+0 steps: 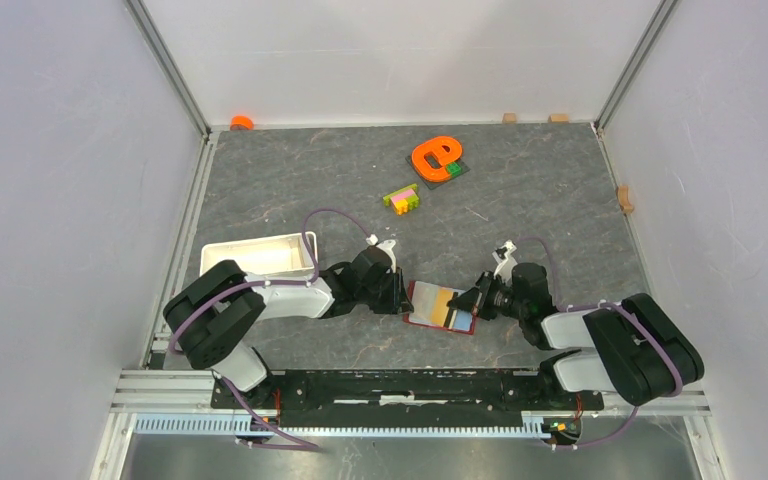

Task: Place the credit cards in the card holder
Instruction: Insert the credit card into the card holder.

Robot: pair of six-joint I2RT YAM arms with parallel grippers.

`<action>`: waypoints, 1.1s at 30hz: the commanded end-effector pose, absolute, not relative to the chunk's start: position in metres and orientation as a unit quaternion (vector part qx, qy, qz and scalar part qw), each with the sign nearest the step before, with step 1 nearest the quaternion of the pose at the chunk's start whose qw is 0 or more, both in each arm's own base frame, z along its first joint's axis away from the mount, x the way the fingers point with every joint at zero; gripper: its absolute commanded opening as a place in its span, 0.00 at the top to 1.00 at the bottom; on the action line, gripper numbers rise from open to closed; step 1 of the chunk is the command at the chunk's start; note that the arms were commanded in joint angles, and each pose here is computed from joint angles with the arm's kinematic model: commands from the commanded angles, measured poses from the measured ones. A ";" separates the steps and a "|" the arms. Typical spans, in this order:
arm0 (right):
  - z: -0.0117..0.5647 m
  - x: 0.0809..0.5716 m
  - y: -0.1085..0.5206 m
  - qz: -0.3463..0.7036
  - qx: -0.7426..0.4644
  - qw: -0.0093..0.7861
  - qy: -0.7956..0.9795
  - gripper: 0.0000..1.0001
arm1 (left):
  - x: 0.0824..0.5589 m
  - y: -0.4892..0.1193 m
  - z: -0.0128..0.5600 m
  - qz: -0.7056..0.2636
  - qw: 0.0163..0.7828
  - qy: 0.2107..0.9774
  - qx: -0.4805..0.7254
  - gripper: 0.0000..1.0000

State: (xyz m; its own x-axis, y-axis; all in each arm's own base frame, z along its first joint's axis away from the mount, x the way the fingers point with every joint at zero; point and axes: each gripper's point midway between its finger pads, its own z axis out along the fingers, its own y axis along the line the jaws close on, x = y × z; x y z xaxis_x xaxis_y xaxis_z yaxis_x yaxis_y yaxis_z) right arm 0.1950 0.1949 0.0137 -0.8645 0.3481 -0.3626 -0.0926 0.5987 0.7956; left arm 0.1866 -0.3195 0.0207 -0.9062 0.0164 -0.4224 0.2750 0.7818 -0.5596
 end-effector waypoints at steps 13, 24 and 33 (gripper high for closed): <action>-0.053 0.158 0.170 0.330 0.117 0.153 0.924 1.00 | 0.180 -0.318 0.002 -0.303 0.187 0.925 0.131 0.75; -0.053 0.160 0.187 0.340 0.104 0.144 0.923 0.97 | 0.183 -0.324 0.003 -0.308 0.186 0.922 0.143 0.76; -0.038 0.179 0.206 0.348 0.069 0.174 0.918 0.83 | 0.183 -0.322 0.005 -0.313 0.189 0.920 0.141 0.76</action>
